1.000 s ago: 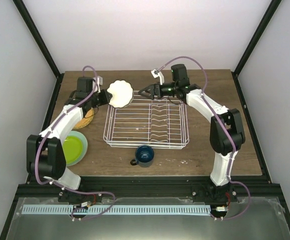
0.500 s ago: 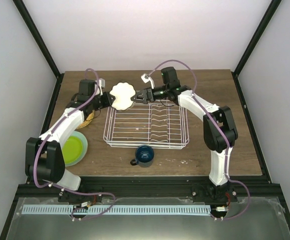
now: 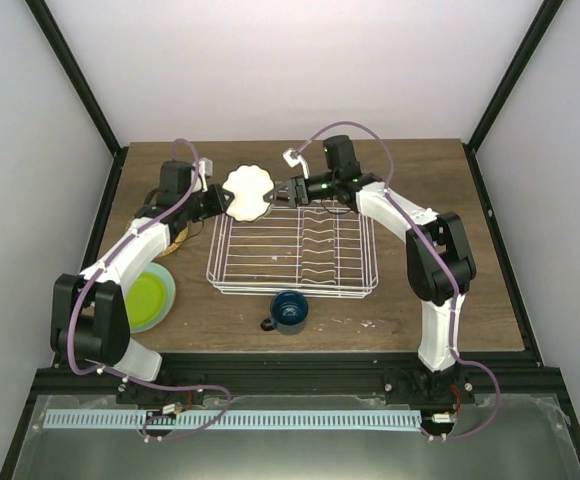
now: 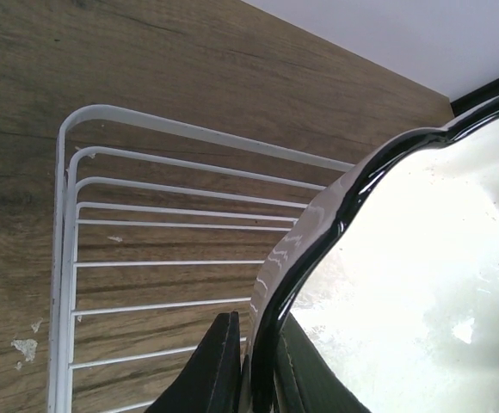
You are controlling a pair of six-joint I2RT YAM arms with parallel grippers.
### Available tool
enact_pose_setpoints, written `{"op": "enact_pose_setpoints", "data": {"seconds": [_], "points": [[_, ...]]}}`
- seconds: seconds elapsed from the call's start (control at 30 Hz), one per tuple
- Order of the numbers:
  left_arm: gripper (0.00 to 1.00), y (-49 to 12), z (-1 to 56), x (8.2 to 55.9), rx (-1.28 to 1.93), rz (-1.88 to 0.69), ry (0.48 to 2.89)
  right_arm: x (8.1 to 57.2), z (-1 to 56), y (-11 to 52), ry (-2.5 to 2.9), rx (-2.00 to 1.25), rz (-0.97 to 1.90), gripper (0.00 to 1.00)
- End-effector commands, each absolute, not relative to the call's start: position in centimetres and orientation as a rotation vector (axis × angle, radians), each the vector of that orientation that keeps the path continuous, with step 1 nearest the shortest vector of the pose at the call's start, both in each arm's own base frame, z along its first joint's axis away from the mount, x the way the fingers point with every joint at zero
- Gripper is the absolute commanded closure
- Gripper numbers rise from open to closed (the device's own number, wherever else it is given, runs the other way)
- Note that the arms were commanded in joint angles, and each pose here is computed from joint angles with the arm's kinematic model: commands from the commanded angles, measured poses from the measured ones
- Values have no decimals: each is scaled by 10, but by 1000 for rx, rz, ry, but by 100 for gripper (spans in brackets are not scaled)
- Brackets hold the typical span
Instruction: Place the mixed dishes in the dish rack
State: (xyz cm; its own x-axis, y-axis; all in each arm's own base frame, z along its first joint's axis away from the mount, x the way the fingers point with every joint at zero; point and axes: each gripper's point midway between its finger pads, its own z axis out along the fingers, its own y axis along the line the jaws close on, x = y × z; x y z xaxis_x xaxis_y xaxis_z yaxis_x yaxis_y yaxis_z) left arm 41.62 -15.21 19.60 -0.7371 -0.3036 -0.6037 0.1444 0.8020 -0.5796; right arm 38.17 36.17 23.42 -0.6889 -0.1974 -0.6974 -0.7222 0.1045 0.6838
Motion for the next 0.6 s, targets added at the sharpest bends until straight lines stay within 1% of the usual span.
{"op": "enact_pose_setpoints", "data": {"seconds": [0.0,0.13,0.23,0.37,0.47,0.57], "points": [[100,-170,226,424,-71,-903,2147,371,253,365,1870,-962,1641,36],[100,-174,221,424,-73,-913,2146,371,252,365,1870,-964,1649,40],[100,-181,217,425,-67,-924,2143,371,252,366,1868,-967,1657,45],[100,-194,213,426,-43,-943,2142,371,251,367,1867,-970,1666,56],[100,-202,206,427,-34,-979,2146,372,251,367,1866,-970,1664,60],[94,-207,197,426,-26,-1004,2161,373,250,367,1867,-968,1661,64]]}}
